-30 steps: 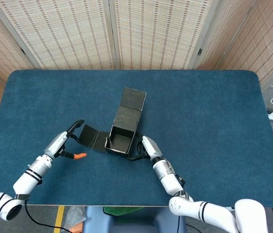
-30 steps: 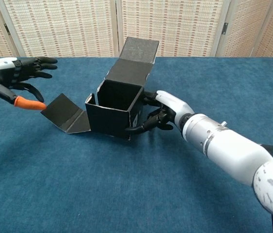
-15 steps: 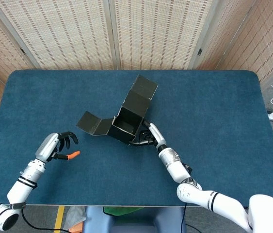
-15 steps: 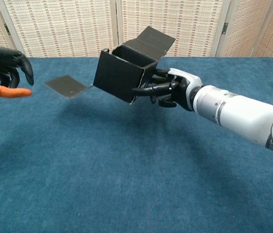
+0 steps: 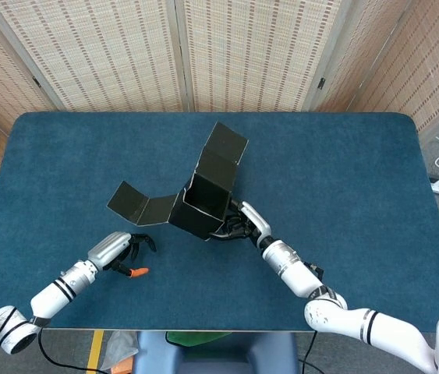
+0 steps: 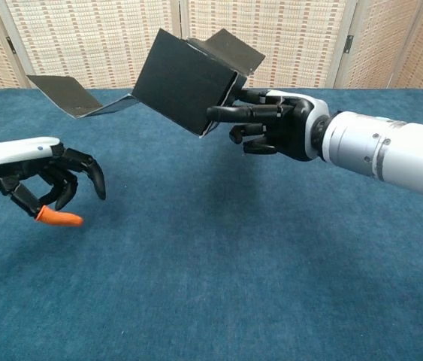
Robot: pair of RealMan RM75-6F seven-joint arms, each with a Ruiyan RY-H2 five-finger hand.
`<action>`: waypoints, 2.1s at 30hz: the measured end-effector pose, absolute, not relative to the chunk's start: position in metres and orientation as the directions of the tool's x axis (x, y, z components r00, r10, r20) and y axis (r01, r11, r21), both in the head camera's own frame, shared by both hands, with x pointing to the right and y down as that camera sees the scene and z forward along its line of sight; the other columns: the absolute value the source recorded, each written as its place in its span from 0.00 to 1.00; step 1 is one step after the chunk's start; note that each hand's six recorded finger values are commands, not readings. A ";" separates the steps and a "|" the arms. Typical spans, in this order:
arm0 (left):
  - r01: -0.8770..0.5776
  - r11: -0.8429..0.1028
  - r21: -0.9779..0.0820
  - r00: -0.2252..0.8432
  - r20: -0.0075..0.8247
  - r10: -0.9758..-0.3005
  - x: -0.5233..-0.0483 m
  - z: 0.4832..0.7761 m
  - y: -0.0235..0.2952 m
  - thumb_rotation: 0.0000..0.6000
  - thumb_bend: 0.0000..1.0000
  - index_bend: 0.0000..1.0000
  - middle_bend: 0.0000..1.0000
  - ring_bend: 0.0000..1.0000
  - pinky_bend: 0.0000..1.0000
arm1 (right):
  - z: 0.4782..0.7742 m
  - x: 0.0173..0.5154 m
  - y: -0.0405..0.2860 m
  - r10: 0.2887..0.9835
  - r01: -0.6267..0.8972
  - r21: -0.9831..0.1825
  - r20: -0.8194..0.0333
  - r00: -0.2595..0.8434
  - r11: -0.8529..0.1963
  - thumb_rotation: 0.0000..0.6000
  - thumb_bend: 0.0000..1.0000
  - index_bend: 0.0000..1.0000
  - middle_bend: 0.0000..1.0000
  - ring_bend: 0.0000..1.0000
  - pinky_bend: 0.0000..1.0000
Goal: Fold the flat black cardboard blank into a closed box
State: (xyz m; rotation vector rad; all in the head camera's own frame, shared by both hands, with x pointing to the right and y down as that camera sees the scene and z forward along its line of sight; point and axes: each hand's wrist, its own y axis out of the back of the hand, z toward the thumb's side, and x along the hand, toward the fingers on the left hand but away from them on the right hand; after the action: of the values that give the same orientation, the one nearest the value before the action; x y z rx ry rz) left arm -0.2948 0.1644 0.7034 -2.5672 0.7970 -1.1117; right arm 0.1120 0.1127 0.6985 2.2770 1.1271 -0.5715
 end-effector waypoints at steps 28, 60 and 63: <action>-0.388 -0.450 -0.804 0.512 0.218 -0.831 -0.299 0.647 0.118 1.00 0.32 0.34 0.41 0.64 0.79 | 0.702 0.109 0.157 0.487 0.716 0.278 -0.574 0.658 -0.640 1.00 0.35 0.44 0.52 0.68 1.00; -0.460 -0.577 -0.675 0.298 0.494 -0.817 -0.320 0.686 0.127 1.00 0.30 0.26 0.32 0.63 0.86 | 0.669 0.146 0.106 0.684 0.792 0.468 -0.428 0.591 -0.392 1.00 0.37 0.44 0.53 0.68 1.00; -0.472 -0.580 -0.664 0.328 0.478 -0.815 -0.315 0.683 0.129 1.00 0.25 0.20 0.23 0.63 0.90 | 0.671 0.142 0.108 0.676 0.788 0.467 -0.431 0.598 -0.400 1.00 0.37 0.44 0.53 0.68 1.00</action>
State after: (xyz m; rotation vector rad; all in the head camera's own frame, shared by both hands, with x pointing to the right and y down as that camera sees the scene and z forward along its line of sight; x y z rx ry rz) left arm -0.3154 0.1294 0.6827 -2.1925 1.1362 -1.1449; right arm 0.1419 0.1084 0.6714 2.1808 1.1523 -0.2263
